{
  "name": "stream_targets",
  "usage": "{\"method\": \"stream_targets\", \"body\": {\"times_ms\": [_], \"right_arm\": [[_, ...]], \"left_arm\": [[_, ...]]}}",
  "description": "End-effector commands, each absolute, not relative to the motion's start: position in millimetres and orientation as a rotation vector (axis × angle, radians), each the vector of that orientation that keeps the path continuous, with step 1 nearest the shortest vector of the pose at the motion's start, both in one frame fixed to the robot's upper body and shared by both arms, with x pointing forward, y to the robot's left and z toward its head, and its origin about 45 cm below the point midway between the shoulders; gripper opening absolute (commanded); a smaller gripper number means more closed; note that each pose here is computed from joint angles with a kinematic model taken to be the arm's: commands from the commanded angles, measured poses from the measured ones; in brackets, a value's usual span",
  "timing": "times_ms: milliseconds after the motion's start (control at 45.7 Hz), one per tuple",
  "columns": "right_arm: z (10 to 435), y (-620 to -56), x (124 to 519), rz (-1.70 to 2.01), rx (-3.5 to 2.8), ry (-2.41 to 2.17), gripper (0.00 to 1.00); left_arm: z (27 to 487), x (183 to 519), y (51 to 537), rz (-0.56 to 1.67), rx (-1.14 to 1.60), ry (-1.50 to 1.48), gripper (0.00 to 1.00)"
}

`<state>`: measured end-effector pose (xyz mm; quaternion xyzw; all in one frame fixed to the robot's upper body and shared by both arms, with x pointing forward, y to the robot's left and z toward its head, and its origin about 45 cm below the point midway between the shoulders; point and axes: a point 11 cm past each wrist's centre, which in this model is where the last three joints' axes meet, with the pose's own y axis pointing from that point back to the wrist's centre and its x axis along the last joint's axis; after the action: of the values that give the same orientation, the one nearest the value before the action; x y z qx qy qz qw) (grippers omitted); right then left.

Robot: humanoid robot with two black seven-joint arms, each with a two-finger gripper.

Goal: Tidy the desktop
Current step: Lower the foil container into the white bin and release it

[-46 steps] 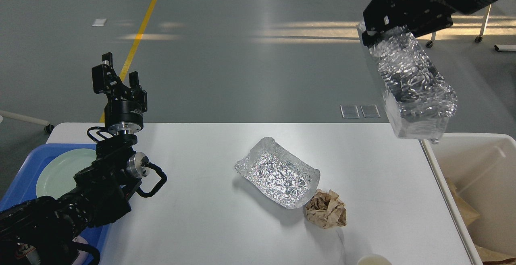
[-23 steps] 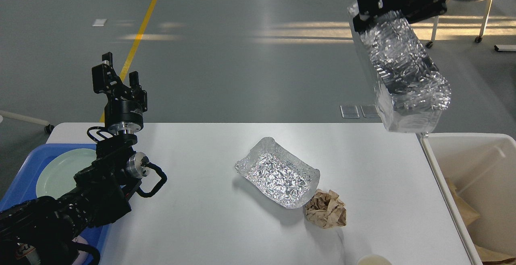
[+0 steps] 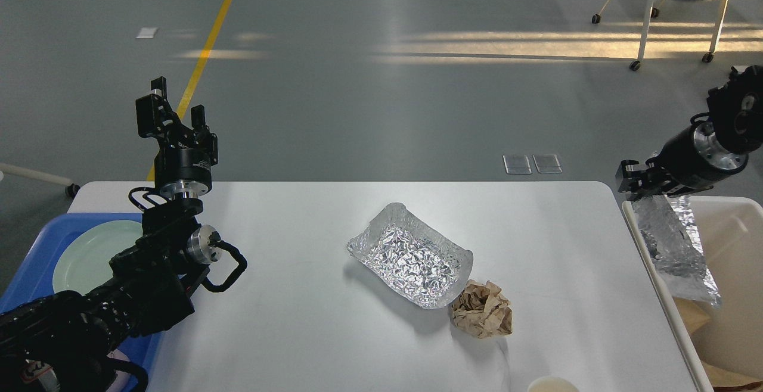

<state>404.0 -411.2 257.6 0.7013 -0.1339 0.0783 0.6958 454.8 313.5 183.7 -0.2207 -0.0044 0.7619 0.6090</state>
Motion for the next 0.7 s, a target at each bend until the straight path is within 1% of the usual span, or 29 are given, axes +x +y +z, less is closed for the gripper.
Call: {"method": "stream_targets", "body": {"times_ms": [0, 131, 153, 197, 219, 306, 328, 372, 438, 460, 679], "right_arm": [[216, -457, 400, 0.238, 1.413, -0.355, 0.00], [183, -505, 386, 0.319, 1.254, -0.388, 0.00], [178, -511, 383, 0.330, 1.236, -0.391, 0.01], [170, -521, 378, 0.359, 1.204, -0.399, 0.08], [164, -523, 376, 0.374, 1.193, -0.400, 0.15], [146, -531, 367, 0.432, 1.154, -0.406, 0.57], [142, -532, 365, 0.446, 1.147, -0.407, 0.64], [137, -535, 362, 0.466, 1.137, -0.413, 0.73], [131, -535, 358, 0.481, 1.136, -0.418, 0.95], [130, -534, 358, 0.483, 1.139, -0.420, 0.99], [130, -529, 361, 0.484, 1.155, -0.432, 1.00]], "left_arm": [[183, 455, 313, 1.759, -0.510, -0.009, 0.96], [184, 455, 314, 1.760, -0.510, -0.010, 0.96], [184, 455, 314, 1.760, -0.510, -0.010, 0.96], [184, 455, 314, 1.760, -0.510, -0.010, 0.96], [184, 455, 314, 1.760, -0.510, -0.010, 0.96], [184, 455, 314, 1.760, -0.510, -0.010, 0.96], [184, 455, 314, 1.760, -0.510, -0.010, 0.96], [184, 455, 314, 1.760, -0.510, -0.010, 0.96], [184, 455, 313, 1.759, -0.509, -0.011, 0.96], [183, 455, 313, 1.759, -0.510, -0.009, 0.96], [184, 455, 313, 1.758, -0.510, -0.009, 0.96]]}}
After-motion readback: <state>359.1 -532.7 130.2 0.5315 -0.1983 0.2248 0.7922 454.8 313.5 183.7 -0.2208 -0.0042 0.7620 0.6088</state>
